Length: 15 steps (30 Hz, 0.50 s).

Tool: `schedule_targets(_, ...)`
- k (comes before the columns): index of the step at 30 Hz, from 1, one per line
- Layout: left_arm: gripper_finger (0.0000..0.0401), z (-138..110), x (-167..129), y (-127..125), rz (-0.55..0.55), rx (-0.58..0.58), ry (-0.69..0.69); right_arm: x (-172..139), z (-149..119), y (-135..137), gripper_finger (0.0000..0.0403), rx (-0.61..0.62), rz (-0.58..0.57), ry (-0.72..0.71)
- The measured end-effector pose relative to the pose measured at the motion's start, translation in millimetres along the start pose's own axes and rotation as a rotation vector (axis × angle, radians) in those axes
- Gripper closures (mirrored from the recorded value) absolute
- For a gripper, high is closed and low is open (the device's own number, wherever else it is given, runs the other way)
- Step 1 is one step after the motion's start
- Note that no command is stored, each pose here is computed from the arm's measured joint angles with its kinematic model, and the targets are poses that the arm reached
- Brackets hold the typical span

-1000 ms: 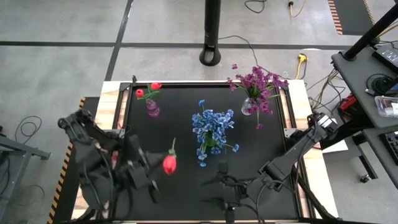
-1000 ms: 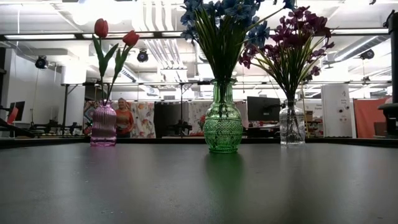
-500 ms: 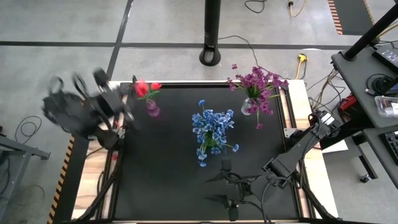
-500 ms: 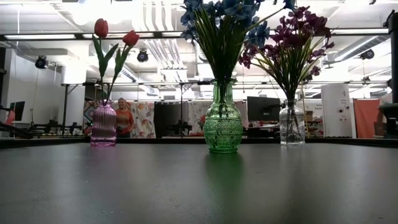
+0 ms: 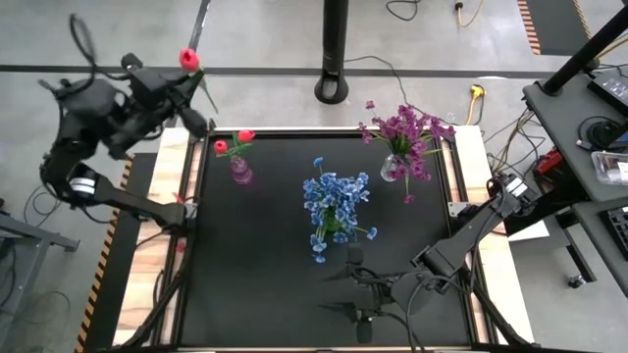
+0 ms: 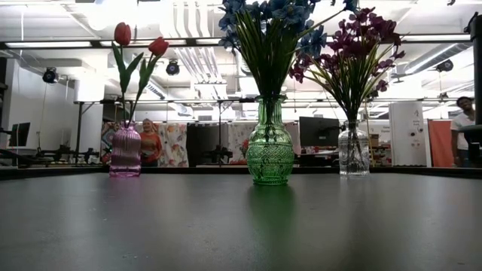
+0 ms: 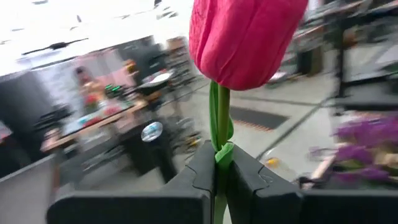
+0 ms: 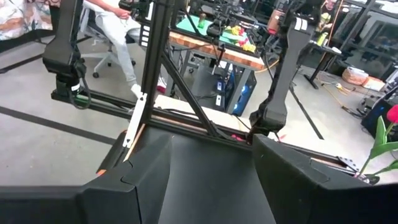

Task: Sort flowers into vase by color
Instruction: Put the pink tulip into the violet vase

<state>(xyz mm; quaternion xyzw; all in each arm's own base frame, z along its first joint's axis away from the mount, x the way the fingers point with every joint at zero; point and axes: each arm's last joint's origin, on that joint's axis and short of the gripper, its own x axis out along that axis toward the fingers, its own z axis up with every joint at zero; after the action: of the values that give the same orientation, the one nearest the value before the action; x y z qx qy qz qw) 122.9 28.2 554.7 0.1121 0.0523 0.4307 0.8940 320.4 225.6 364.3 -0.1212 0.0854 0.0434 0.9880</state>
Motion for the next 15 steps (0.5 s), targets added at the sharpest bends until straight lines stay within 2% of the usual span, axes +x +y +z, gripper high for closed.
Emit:
schedule_targets(9,0.0399,-35,33,10,0.067,-0.012,0.012,0,-2,0,0.0186,0.021,0.002,0.010)
schedule_targets(13,0.0399,-51,41,16,0.020,-0.056,0.001,1,-4,1,0.0186,0.032,0.002,0.017)
schedule_targets(15,0.0399,-60,44,19,0.030,-0.068,0.012,1,-5,1,0.0186,0.032,0.002,0.019)
